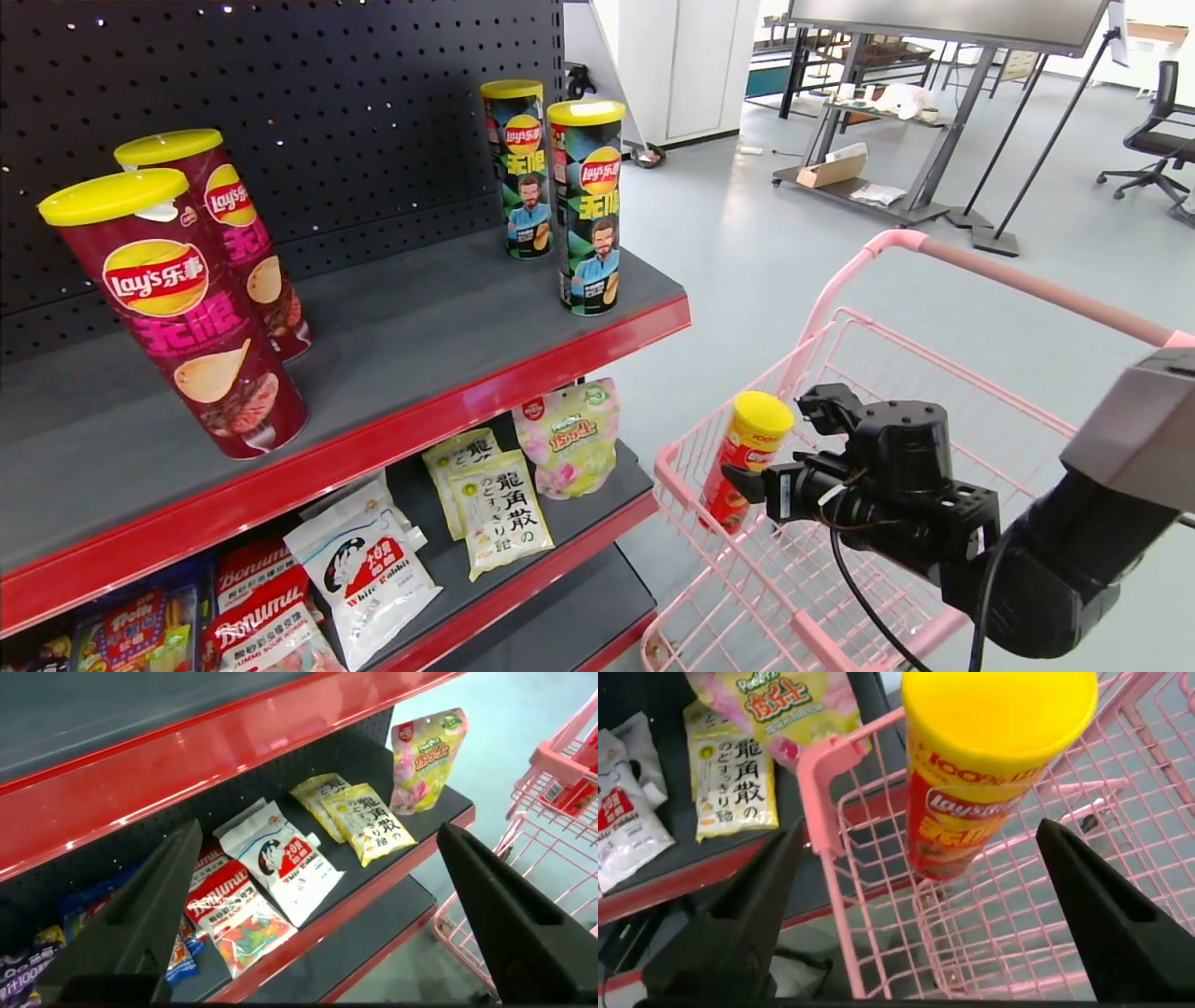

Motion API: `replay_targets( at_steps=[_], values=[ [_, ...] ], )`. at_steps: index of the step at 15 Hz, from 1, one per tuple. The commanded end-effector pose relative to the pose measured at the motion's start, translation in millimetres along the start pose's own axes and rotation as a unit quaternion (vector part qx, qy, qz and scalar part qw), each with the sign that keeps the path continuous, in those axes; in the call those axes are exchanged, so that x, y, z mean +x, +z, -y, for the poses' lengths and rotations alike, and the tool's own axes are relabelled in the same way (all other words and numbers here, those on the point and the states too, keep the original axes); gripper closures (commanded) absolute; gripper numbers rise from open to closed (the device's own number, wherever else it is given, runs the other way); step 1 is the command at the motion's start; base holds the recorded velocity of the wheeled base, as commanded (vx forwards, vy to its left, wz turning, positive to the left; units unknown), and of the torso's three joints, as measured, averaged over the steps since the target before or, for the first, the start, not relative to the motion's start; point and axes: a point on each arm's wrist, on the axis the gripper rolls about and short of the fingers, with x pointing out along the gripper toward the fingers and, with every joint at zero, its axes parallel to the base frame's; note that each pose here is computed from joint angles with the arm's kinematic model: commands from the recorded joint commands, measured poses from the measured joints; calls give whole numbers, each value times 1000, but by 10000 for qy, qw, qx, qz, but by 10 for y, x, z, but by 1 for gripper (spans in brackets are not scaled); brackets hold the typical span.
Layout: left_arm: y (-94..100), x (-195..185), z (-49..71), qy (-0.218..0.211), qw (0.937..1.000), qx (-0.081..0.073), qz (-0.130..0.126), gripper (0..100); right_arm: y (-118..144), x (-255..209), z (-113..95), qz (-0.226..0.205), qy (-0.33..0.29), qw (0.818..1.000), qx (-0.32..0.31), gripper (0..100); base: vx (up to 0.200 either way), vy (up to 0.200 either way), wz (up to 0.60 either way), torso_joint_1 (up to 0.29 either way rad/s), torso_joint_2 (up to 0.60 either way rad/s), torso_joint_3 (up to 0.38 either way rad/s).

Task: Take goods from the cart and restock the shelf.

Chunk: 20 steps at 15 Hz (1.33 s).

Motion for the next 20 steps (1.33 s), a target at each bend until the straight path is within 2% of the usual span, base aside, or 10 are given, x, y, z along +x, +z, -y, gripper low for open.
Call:
replay_targets(
  at_steps=[1, 4, 11, 20],
  values=[
    [0, 0, 0, -1, 10000, 1, 5, 0, -152, 154, 100, -86, -138, 9999, 29, 0, 0, 0, 0, 0, 0, 0],
    [0, 0, -1, 14, 10000, 0, 5, 0, -226, 277, 139, 83, -144, 9998, 56, 0, 0, 0, 0, 0, 0, 0],
    [0, 0, -1, 22, 10000, 0, 5, 0, -176, 522, 170, 322, -193, 9992, 122, 0, 0, 0, 0, 0, 0, 0],
    [0, 0, -2, 37, 10000, 8, 5, 0, -169, 717, 236, 432, -268, 9986, 162, 0, 0, 0, 0, 0, 0, 0]
  ],
)
